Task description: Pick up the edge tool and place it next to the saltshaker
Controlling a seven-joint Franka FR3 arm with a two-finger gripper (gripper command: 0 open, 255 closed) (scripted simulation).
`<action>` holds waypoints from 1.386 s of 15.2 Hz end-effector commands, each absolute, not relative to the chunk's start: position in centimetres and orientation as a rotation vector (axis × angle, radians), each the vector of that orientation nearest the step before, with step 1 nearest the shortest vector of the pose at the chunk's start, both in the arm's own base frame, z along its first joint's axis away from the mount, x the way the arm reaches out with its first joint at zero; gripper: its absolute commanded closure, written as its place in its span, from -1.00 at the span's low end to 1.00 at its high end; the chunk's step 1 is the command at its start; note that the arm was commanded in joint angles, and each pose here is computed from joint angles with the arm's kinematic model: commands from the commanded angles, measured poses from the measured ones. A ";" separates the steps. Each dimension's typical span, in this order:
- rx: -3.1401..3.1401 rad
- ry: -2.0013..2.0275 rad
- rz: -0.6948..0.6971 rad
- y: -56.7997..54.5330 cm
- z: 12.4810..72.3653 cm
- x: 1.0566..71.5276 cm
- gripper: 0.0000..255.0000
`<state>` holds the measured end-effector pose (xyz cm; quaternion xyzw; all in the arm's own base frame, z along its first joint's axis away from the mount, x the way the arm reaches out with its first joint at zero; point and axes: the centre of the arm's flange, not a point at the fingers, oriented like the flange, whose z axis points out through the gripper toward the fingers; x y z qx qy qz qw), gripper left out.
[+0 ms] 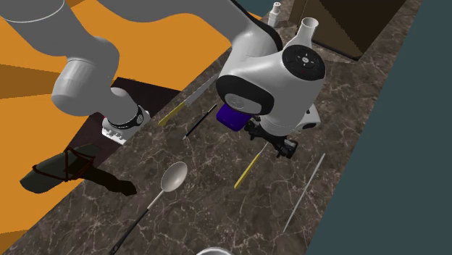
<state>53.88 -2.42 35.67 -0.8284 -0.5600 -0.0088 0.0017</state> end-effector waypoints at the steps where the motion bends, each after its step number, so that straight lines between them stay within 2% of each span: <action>1: -2.600 -1.758 -0.028 -2.4 35.6 53.9 -1.00; 4: -2.600 -1.758 -0.028 -2.4 35.6 53.9 -1.00; 5: -2.600 -1.758 -0.028 -2.4 35.6 53.9 1.00; 14: -2.600 -1.758 -0.028 -2.4 35.6 53.9 1.00; 21: -2.600 -1.758 -0.028 -2.4 39.3 53.9 1.00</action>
